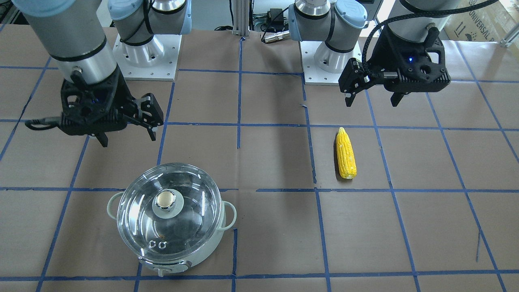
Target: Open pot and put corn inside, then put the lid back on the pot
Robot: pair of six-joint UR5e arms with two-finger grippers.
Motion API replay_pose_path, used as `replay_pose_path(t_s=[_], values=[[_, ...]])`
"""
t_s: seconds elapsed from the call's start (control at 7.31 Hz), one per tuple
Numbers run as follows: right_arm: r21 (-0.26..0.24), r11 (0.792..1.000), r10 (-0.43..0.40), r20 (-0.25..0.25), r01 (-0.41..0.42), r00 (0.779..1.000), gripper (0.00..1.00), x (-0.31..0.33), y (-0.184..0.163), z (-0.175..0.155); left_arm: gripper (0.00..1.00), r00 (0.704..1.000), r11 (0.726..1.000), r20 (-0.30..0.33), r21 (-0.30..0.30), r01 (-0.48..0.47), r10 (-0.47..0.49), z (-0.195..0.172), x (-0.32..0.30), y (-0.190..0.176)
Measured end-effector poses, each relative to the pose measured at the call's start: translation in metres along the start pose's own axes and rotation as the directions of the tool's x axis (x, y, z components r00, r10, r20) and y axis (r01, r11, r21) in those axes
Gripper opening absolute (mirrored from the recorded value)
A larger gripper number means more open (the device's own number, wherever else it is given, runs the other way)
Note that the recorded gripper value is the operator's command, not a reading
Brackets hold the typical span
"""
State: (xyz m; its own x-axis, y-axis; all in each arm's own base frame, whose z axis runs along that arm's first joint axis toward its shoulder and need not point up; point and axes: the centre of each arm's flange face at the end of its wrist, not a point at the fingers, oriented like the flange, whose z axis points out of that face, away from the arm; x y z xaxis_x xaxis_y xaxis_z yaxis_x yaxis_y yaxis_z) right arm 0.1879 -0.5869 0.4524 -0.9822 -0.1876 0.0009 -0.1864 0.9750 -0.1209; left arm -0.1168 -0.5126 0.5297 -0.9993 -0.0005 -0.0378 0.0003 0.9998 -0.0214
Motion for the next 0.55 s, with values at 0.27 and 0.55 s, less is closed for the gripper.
replay_pose_path(t_s=[0.27, 0.55], values=[[0.017, 1.000, -0.016, -0.006, 0.016, 1.000, 0.94, -0.020, -0.038, 0.053, 1.00, 1.000, 1.000, 0.000, -0.001, 0.000, 0.000, 0.001, 0.000, -0.001], [0.003, 1.000, -0.022, -0.004, 0.022, 1.000, 0.77, -0.020, -0.049, 0.088, 1.00, 1.000, 1.000, 0.000, -0.001, -0.001, 0.001, 0.000, 0.000, 0.000]])
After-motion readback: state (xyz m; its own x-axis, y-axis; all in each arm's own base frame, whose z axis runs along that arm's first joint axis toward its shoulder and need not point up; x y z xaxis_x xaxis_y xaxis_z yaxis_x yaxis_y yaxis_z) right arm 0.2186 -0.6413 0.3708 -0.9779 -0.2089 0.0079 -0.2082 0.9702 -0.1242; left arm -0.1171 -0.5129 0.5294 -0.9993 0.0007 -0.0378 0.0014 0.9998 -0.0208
